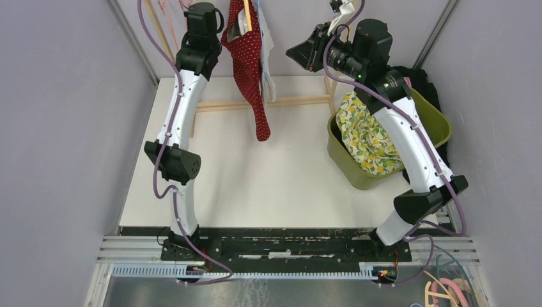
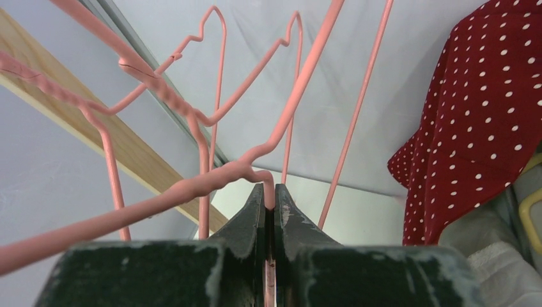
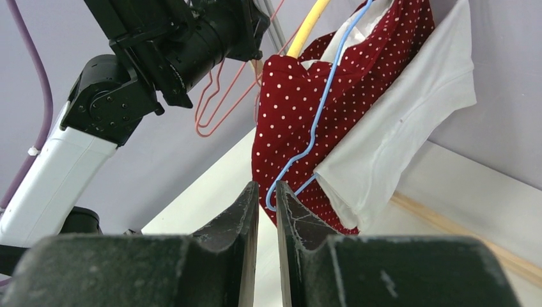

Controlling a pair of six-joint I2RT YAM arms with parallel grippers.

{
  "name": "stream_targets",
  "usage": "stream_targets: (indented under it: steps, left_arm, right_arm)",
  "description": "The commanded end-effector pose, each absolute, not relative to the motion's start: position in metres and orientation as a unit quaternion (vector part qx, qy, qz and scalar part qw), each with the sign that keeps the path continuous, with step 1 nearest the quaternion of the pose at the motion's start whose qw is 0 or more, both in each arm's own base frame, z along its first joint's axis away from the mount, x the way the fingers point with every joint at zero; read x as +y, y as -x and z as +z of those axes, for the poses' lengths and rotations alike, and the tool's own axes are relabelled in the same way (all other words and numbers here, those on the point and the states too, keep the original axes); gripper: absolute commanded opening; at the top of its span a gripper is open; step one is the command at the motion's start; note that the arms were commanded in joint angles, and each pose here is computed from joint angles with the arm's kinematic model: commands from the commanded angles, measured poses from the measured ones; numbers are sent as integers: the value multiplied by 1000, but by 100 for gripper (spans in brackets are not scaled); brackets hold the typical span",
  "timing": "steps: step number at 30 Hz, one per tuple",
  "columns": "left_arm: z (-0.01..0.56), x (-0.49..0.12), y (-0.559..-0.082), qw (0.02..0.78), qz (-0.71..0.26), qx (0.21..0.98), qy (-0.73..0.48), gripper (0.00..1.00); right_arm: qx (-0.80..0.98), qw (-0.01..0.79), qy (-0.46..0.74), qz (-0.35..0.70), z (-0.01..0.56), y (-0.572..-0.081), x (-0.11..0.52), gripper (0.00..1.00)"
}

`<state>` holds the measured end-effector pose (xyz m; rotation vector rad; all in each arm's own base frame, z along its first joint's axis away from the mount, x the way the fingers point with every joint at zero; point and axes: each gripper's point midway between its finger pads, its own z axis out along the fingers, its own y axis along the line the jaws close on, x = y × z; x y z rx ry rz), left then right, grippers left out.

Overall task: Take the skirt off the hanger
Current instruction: Place the hanger at the clothesline.

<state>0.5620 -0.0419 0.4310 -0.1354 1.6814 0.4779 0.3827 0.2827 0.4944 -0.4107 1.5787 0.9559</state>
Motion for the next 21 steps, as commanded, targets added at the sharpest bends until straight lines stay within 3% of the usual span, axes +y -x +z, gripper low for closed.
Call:
stream_targets:
  steps: [1,21]
  left_arm:
    - [483,-44,-553,704,163,683,107,3]
    - [468,-60,-581,710,142,683,93,3]
  right_arm:
    - [663,604,182,403,510,-380,282,20]
    - [665,614,185,383,511,-384,277,20]
